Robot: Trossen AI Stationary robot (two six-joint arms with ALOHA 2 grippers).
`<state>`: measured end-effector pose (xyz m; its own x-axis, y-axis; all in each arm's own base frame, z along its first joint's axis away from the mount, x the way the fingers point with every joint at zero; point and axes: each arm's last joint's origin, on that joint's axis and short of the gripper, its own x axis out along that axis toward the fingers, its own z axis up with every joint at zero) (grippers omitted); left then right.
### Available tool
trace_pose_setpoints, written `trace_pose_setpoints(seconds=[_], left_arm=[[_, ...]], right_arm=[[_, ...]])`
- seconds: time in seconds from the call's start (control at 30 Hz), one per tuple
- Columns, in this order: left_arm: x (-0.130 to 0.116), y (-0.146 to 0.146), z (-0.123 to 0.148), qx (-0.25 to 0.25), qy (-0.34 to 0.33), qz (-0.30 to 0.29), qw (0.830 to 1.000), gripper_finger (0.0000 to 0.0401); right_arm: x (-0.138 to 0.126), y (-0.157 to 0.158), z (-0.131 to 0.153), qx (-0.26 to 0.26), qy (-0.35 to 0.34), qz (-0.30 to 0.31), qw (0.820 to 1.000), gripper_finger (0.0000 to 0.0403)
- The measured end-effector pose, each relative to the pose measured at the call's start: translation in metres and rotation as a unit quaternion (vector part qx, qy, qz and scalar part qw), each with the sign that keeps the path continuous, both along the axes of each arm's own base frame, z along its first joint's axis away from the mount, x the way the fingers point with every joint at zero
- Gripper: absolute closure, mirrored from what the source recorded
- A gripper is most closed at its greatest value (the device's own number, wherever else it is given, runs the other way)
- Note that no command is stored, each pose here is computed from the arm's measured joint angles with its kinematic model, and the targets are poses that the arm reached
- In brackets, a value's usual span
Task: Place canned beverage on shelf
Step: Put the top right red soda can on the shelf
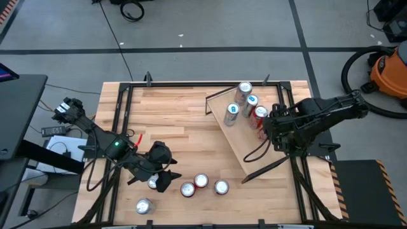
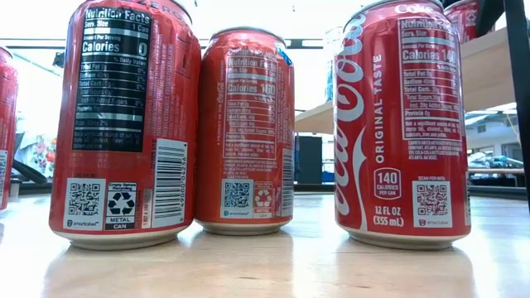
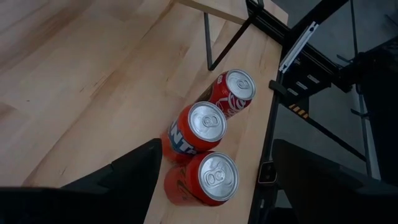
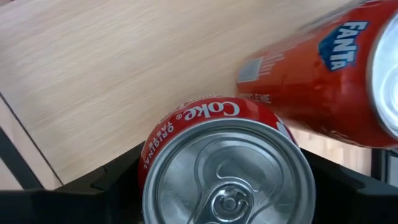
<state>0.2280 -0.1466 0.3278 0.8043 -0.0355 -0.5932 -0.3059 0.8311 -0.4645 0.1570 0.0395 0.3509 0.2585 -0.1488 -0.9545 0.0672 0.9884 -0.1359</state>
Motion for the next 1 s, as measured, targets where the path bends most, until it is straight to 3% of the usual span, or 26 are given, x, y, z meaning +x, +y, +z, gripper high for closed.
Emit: trace_pose_setpoints(seconds=[0.33,0.67,1.0], left_arm=[[0.0,0.0,0.0,0.0,0.0,0.0,1.0,0.0086],[0.0,0.0,0.0,0.0,0.0,0.0,1.0,0.0086],[0.0,0.0,0.0,-0.002,0.0,0.001,1.0,0.0086]], right_arm=[[0.0004,0.0001,0.0002,0.001,-0.002,0.0,1.0,0.0077],[0.001,0.0004,0.0003,0.002,-0.005,0.0,1.0,0.0033],[-0.0035,-0.0015,-0.0005,-0.006,0.012,-0.028,1.0,0.0026]])
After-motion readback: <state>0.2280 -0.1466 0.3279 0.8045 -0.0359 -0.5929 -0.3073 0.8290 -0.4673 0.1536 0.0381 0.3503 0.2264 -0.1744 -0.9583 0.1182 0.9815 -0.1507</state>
